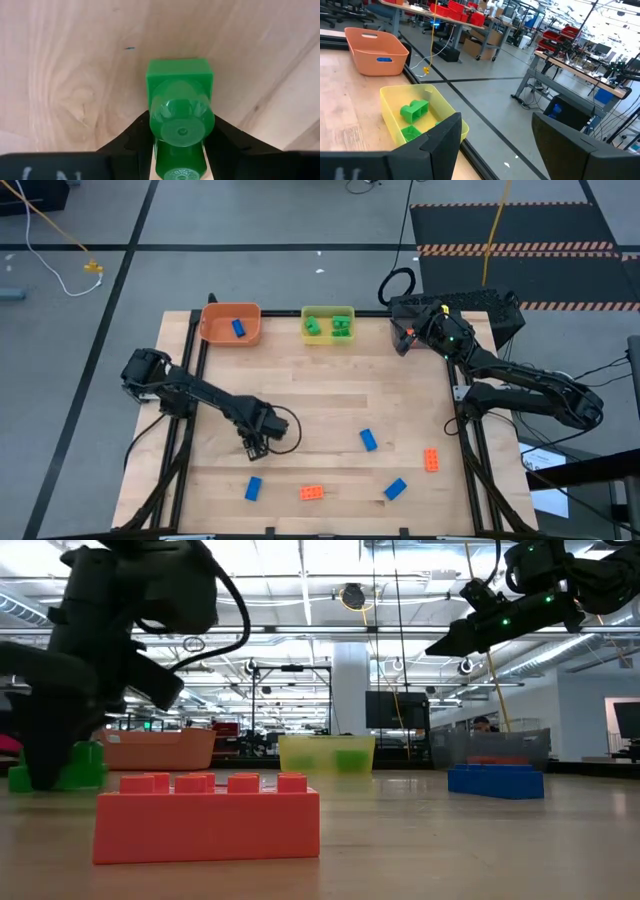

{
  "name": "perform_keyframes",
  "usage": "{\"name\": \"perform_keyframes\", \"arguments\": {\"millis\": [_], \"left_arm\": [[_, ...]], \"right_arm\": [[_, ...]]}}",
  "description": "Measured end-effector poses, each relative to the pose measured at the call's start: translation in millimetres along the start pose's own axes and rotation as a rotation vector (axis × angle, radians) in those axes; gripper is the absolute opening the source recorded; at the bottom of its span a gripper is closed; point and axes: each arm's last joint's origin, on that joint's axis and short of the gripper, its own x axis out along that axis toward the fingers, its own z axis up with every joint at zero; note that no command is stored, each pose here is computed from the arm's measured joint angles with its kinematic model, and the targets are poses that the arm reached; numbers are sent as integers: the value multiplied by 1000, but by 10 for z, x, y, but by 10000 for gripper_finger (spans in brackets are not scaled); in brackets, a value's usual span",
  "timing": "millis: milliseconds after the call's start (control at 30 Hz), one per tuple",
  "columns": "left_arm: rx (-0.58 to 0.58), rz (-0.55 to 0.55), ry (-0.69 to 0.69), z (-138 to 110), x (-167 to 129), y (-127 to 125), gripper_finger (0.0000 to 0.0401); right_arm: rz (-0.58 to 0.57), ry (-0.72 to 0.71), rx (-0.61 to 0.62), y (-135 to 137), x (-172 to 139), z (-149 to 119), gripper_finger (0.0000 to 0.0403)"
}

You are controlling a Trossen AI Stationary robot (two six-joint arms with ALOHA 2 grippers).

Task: Sort & place blocks by color
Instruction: Put the green game piece into the yellow bin

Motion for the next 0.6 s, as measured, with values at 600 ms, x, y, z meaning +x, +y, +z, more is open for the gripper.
{"name": "perform_keyframes", "arguments": {"millis": [600], "left_arm": [[-91,99,-688,1103,-1464,756,146]], "right_arm": [[-12,-35,10,-12,-1,35,235]]}}
